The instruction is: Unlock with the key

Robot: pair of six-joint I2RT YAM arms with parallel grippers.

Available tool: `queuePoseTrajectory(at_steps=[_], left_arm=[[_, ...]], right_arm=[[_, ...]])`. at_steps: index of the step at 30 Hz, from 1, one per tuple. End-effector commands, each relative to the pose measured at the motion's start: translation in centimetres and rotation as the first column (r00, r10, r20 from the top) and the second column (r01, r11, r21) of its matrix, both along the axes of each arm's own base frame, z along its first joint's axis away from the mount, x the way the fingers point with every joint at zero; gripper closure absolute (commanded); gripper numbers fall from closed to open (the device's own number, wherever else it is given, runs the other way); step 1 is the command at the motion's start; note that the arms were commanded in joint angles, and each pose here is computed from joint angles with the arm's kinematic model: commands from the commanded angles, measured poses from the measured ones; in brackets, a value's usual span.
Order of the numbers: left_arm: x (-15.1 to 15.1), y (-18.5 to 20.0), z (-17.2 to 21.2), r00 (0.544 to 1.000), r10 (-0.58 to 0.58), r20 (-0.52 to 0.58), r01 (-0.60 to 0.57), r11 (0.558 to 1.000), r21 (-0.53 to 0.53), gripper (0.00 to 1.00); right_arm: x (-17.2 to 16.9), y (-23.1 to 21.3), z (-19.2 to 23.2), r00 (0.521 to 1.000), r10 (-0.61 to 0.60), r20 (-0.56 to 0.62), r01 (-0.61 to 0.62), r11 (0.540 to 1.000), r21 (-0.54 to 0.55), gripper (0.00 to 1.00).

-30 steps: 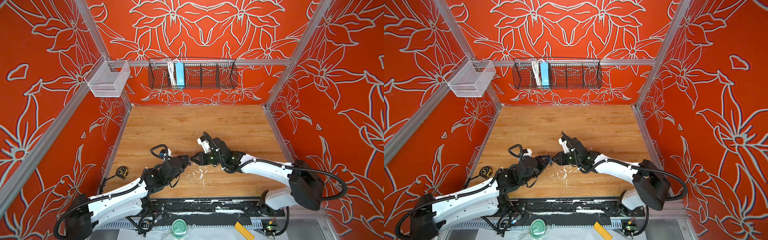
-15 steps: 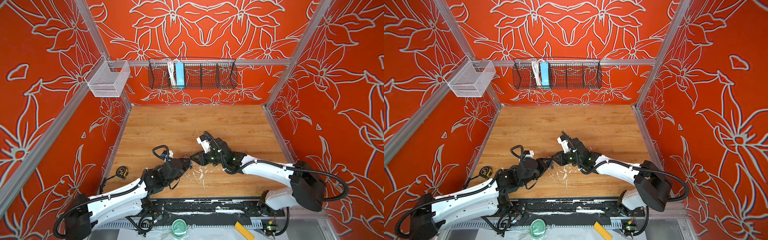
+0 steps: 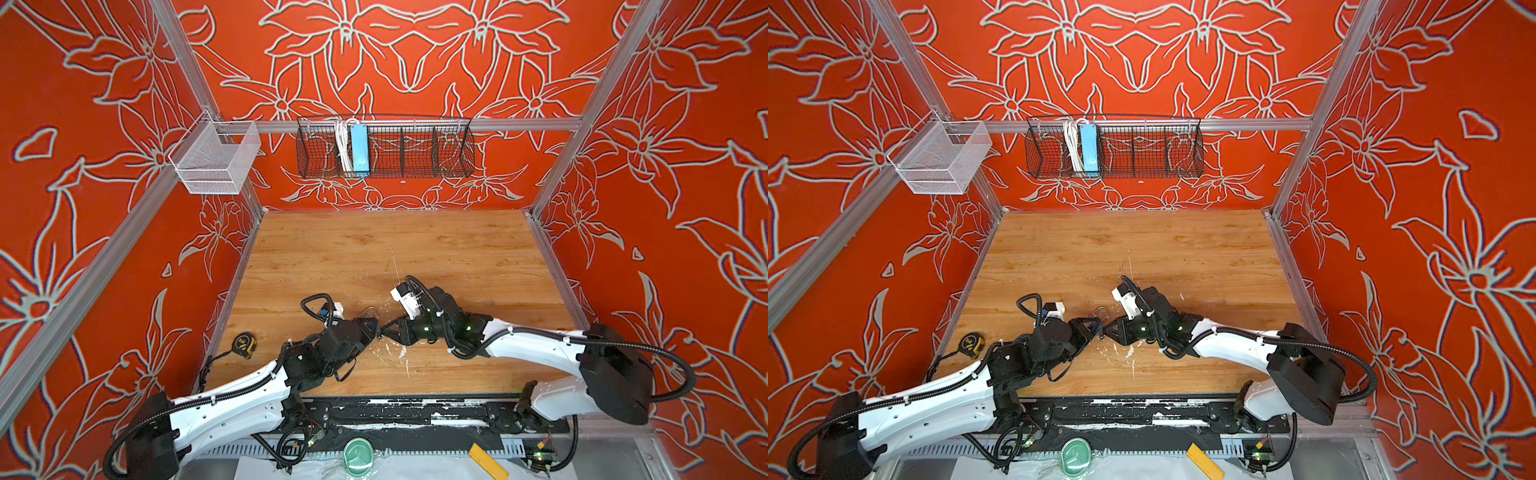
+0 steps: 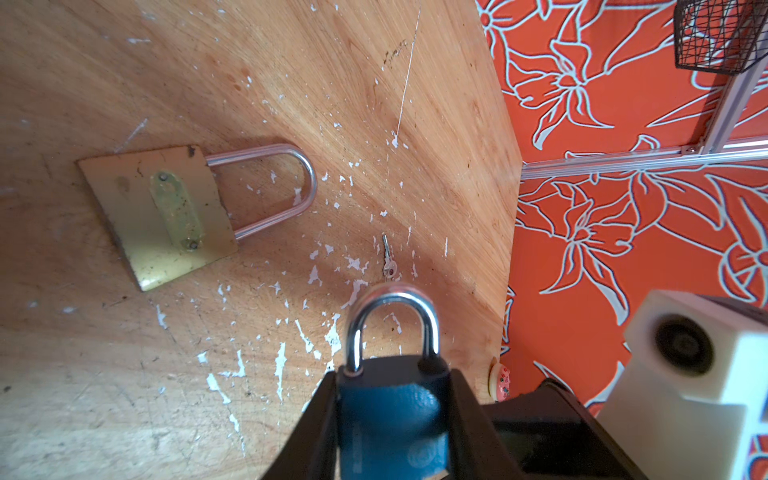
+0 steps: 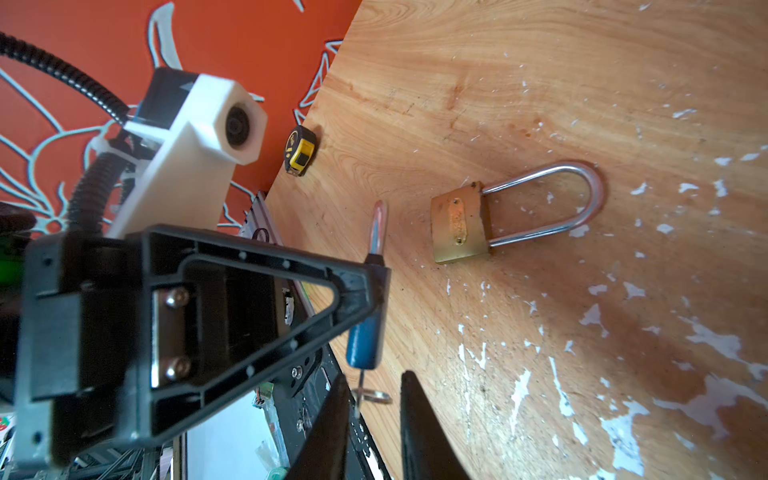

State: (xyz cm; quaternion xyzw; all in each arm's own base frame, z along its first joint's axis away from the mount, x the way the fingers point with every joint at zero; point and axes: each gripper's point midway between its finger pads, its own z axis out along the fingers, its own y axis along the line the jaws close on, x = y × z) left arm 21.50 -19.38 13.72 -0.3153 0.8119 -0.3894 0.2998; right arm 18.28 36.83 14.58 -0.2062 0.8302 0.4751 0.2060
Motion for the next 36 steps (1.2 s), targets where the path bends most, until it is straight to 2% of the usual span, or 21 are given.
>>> queuePoseTrajectory(at_steps=[1, 4, 14, 20, 30, 36], left_arm=[[0.6, 0.0, 1.6, 0.998, 0.022, 0.059, -0.020, 0.999, -0.026, 1.00], [0.6, 0.2, 1.5, 0.998, 0.029, 0.056, -0.028, 0.999, -0.022, 1.00], [0.7, 0.1, 1.3, 0.998, 0.031, 0.050, -0.029, 0.999, -0.025, 1.00], [0.6, 0.0, 1.3, 0.998, 0.022, 0.051, -0.020, 0.999, -0.034, 1.00], [0.5, -0.8, 1.0, 0.998, -0.018, 0.067, 0.021, 0.999, -0.045, 1.00], [0.4, -1.8, 0.8, 0.993, -0.072, 0.097, 0.078, 0.995, -0.057, 1.00]], right_arm=[[-0.6, 1.2, 0.7, 0.999, 0.040, -0.010, -0.039, 0.998, 0.038, 0.78], [-1.0, 1.4, 0.4, 0.998, 0.052, -0.020, -0.051, 0.998, 0.032, 0.86], [-0.8, 1.6, 0.1, 0.999, 0.038, -0.016, -0.038, 0.999, 0.007, 0.86], [-0.3, 2.0, 0.5, 0.999, 0.033, -0.002, -0.033, 0.999, -0.005, 1.00], [0.1, 3.0, 1.5, 0.999, 0.040, -0.005, -0.040, 0.999, 0.029, 1.00], [1.0, 3.8, 3.1, 0.999, -0.001, -0.035, 0.005, 0.991, 0.131, 1.00]])
